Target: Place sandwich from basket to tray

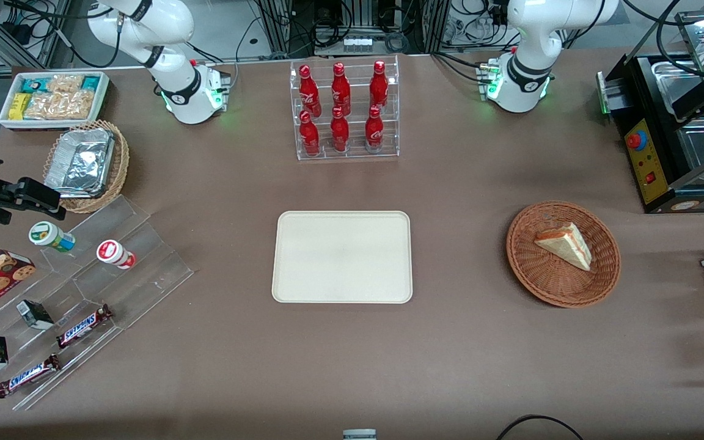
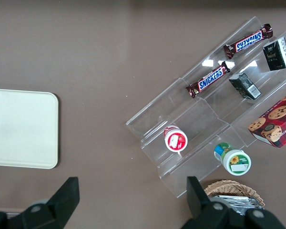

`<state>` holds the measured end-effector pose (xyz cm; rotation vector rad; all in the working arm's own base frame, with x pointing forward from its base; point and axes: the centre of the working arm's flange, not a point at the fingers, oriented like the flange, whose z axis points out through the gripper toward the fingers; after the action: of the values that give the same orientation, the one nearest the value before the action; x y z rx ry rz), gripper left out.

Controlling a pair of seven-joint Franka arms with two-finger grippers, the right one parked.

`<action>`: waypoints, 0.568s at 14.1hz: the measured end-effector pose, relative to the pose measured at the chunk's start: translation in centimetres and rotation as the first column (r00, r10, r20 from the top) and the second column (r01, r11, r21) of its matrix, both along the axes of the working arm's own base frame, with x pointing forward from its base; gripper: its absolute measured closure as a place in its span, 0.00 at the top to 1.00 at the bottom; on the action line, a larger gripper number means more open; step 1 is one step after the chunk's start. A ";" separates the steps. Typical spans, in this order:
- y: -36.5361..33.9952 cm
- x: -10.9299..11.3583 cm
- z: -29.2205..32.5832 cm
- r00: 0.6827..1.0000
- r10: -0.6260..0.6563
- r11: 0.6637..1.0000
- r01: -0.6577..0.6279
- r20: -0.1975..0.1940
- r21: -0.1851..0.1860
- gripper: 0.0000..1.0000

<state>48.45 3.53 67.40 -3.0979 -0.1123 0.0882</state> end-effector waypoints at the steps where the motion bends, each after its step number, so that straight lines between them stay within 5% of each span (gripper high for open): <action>1: -0.2 0.0 0.0 1.000 -0.002 1.000 0.002 0.000 0.001 1.00; 8: 0.7 0.9 -2.2 0.997 0.062 0.998 -0.061 -0.046 0.002 1.00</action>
<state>49.36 4.26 65.21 -3.0896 -0.2061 0.1616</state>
